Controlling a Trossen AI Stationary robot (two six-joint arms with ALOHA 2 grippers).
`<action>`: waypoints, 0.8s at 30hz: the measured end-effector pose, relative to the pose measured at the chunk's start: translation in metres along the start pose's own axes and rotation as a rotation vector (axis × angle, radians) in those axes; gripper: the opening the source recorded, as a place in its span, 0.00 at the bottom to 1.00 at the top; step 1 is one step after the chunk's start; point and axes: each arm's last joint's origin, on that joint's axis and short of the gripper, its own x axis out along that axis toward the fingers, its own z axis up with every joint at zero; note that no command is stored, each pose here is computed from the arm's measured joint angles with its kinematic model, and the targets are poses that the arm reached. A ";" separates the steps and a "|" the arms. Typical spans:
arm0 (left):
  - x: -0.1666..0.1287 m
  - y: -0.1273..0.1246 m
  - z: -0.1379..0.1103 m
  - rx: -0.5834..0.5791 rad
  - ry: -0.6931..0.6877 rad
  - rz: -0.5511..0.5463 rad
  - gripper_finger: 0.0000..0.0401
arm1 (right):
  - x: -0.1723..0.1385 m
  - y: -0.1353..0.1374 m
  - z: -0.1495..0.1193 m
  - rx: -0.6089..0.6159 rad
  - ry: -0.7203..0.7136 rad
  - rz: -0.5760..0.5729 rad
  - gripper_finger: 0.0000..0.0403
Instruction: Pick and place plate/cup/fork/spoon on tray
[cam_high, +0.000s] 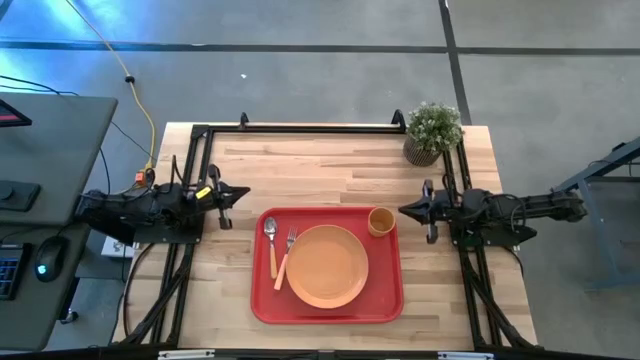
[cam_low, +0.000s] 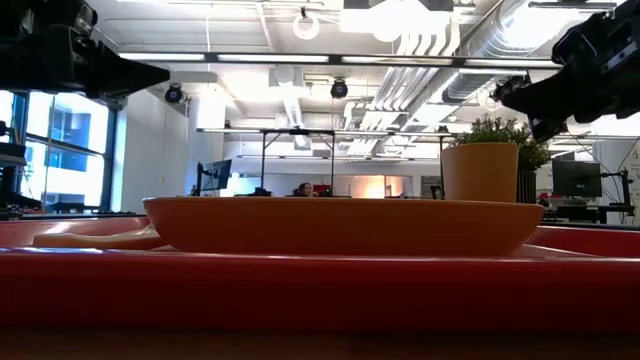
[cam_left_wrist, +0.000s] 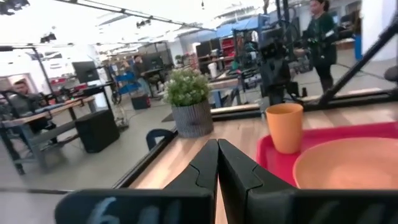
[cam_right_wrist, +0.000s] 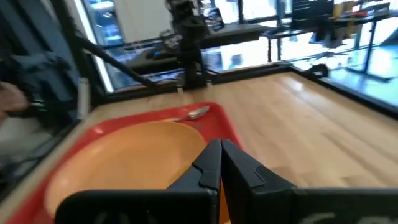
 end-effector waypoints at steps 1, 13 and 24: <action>0.000 0.001 0.000 -0.002 -0.003 0.008 0.00 | 0.000 0.000 0.000 -0.019 0.003 -0.015 0.00; -0.001 0.010 0.014 -0.062 -0.130 0.147 0.00 | 0.002 -0.001 -0.002 -0.108 0.027 -0.018 0.00; -0.002 0.008 0.022 -0.060 -0.239 0.015 0.00 | 0.002 -0.001 -0.002 -0.069 0.027 -0.019 0.00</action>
